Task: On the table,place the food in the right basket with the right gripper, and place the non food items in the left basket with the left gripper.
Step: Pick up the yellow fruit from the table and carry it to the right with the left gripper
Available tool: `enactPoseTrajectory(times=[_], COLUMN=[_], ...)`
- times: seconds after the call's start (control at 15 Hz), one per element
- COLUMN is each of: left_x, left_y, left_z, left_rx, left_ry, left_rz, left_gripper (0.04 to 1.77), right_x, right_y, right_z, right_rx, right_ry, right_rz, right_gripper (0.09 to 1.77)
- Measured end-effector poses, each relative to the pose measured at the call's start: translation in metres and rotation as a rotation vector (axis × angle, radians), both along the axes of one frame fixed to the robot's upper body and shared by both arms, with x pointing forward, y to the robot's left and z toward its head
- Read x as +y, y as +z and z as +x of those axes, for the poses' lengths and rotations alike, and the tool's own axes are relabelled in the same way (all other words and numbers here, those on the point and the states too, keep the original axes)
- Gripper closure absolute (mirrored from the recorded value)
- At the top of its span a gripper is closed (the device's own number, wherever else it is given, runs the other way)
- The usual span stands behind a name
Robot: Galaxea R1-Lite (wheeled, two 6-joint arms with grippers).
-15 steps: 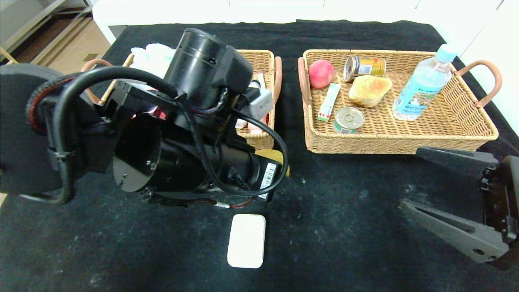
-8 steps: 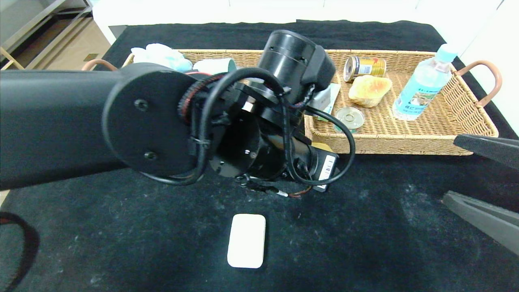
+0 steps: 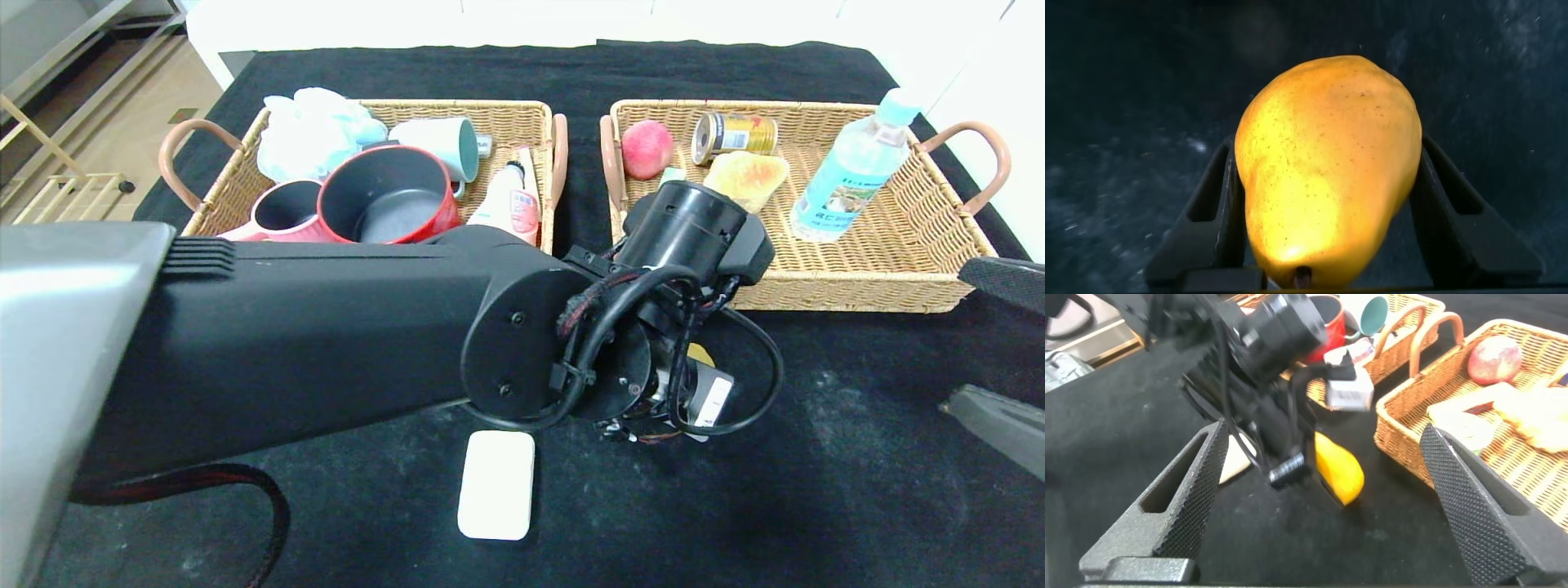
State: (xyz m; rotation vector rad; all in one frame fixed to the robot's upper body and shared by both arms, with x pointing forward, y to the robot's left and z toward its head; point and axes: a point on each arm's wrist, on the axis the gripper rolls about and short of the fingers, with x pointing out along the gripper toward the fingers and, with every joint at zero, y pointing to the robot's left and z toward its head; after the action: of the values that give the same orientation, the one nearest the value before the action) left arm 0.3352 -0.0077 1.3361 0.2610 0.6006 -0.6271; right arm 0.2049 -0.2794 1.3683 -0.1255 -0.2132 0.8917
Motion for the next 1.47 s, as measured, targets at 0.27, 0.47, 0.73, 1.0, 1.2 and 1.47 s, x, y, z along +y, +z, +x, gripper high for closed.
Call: enactPoseTrajectory(times=[0.27, 0.47, 0.73, 1.0, 1.2, 1.47], left_x=[-0.005, -0.006, -0.007, -0.006, -0.002, 0.008], left_y=[-0.009, -0.011, -0.012, -0.012, -0.011, -0.002], left_z=[0.001, 0.001, 0.001, 0.001, -0.001, -0.008], left_rx=[0.01, 0.013, 0.015, 0.0, 0.012, 0.025], left_ry=[-0.001, 0.0, 0.001, 0.018, 0.022, 0.028], left_rz=[0.018, 0.022, 0.024, 0.036, 0.053, 0.064], left_gripper=[0.65, 0.65, 0.43, 0.3, 0.24, 0.18], right_x=[0.0, 0.001, 0.001, 0.001, 0.001, 0.001], right_y=[-0.002, -0.003, -0.003, -0.004, -0.004, -0.004], right_z=[0.0, 0.001, 0.001, 0.001, 0.001, 0.001], right_rx=[0.017, 0.019, 0.023, 0.026, 0.026, 0.024], right_ry=[0.005, 0.007, 0.008, 0.011, 0.011, 0.011], right_rz=[-0.008, -0.009, -0.012, -0.013, -0.013, -0.011], right_gripper=[0.15, 0.15, 0.15, 0.15, 0.15, 0.15])
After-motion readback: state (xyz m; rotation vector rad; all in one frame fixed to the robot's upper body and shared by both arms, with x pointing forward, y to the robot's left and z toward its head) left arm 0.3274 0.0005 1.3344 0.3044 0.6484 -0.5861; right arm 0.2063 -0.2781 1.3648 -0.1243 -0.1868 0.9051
